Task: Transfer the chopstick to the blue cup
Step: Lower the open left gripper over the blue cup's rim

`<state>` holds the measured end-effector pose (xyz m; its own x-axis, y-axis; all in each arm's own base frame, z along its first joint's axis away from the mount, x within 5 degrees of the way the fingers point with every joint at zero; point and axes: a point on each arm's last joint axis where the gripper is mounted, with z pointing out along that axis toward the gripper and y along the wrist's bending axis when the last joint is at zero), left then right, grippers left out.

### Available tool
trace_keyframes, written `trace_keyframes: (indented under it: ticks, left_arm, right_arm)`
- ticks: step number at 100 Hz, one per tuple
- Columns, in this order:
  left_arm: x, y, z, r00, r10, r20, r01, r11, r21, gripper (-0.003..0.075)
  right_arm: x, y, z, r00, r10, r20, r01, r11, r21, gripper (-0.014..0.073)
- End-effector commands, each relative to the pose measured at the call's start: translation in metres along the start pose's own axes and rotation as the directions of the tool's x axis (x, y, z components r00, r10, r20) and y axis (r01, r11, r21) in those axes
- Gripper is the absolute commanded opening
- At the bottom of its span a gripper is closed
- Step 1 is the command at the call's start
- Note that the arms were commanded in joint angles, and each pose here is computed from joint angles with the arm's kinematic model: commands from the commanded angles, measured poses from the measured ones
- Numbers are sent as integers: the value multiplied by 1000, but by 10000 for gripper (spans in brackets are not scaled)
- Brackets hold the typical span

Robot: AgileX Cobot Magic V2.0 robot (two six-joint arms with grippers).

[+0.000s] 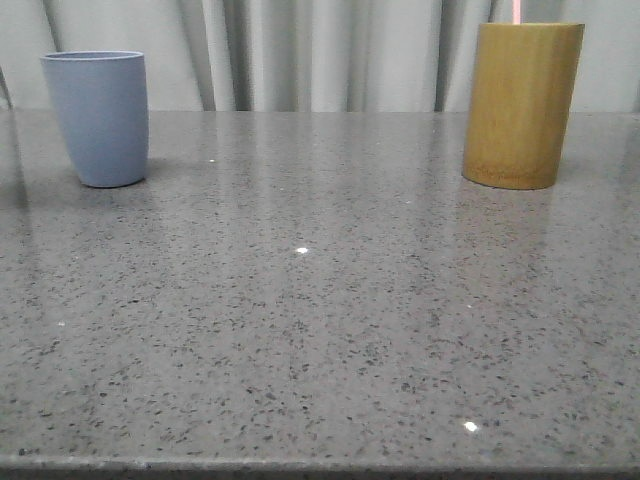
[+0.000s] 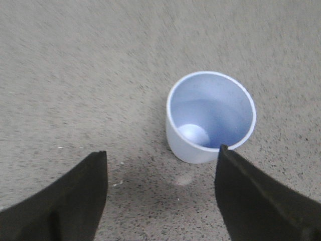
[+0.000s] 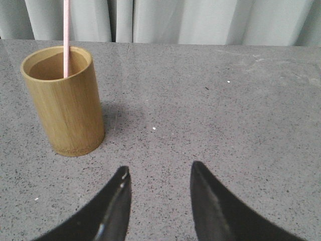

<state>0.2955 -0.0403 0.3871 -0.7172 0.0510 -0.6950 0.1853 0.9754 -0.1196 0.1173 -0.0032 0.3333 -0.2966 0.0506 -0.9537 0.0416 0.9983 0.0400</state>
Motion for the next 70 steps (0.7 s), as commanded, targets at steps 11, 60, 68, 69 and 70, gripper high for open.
trace_keyframes:
  ticks: [11, 60, 68, 69, 70]
  left_arm:
    - [-34, -5, 16, 1000, -3, -23, 4, 999, 43, 452]
    - [-50, 2, 73, 986, -35, -163, 44, 998, 54, 414]
    - [-49, 3, 79, 983, -37, -178, 47, 997, 53, 389]
    - [-49, 3, 79, 983, -37, -180, 47, 997, 53, 386]
    - [-48, 3, 80, 983, -37, -182, 48, 997, 53, 382]
  right_arm:
    - [-17, 0, -2, 995, -2, 96, 2, 1000, 2, 308]
    - [-17, 0, -2, 995, -2, 97, 2, 1000, 1, 308]
    - [-17, 0, -2, 995, -2, 97, 2, 1000, 1, 308]
    - [-17, 0, -2, 995, -2, 97, 2, 1000, 1, 308]
    - [-17, 0, -2, 995, -2, 97, 2, 1000, 1, 308]
